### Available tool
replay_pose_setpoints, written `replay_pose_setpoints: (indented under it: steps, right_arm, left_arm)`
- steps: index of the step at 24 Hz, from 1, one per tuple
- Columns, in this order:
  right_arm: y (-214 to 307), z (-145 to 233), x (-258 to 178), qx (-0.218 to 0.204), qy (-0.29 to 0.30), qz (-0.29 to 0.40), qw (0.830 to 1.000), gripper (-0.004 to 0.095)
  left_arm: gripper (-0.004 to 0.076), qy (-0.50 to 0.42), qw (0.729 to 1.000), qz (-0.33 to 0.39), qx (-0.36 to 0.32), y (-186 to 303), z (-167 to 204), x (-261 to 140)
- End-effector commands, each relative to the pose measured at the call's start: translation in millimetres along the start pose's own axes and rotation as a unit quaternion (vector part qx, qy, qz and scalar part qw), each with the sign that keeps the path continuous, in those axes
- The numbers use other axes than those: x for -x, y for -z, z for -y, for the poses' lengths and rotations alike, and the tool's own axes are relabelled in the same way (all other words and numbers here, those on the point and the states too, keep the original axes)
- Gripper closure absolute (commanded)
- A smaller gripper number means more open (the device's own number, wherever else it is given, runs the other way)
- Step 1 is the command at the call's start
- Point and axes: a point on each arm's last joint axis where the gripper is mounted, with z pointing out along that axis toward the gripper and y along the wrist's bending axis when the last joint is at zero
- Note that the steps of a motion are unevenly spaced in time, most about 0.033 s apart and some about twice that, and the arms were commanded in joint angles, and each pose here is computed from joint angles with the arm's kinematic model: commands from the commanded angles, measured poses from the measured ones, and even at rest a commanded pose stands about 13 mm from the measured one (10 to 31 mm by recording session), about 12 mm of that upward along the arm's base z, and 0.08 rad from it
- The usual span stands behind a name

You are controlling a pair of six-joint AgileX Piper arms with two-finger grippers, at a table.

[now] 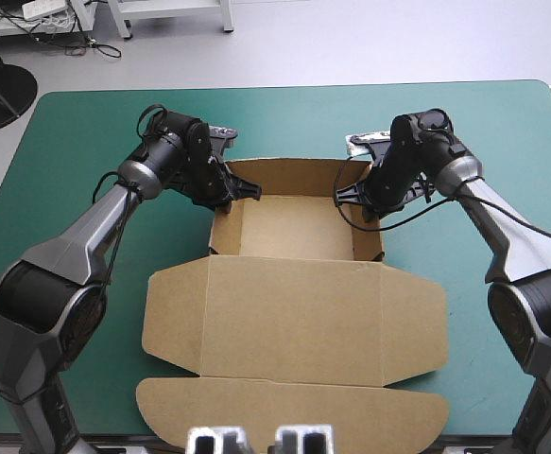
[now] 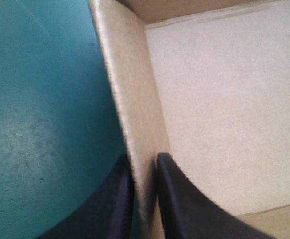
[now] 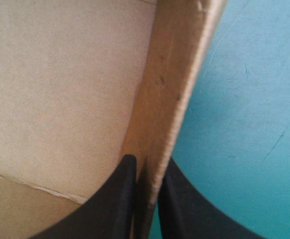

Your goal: Fold the box

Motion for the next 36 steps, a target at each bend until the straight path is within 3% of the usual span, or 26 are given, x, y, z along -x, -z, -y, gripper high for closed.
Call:
replay_pose_setpoints:
  steps: [1,7,15,24,29,36]
  right_arm:
    - [16,-13,2,0.027,0.015,0.036,0.999,0.0667]
    - [29,-7,7,-0.011,-0.004,0.049,0.999,0.0512]
    - [68,-8,21,-0.034,0.008,0.108,0.994,0.0493]
    - [90,-6,15,-0.055,0.004,0.138,0.989,0.0493]
    - [96,-5,12,-0.058,-0.020,0.147,0.987,0.0494]
    - [93,-6,13,-0.048,-0.036,0.143,0.988,0.0495]
  left_arm:
    - [0.0463,-0.005,0.999,0.022,-0.023,18,10,-1]
    - [0.0251,-0.006,0.999,0.030,-0.021,18,10,0]
    - [0.0251,-0.030,0.996,0.076,0.037,47,-1,-2]
    - [0.0258,-0.053,0.966,0.248,0.047,197,-5,-27]
    - [0.0388,-0.052,0.945,0.320,0.031,257,-10,-69]
    - [0.0721,-0.092,0.926,0.365,-0.006,298,-13,-129]
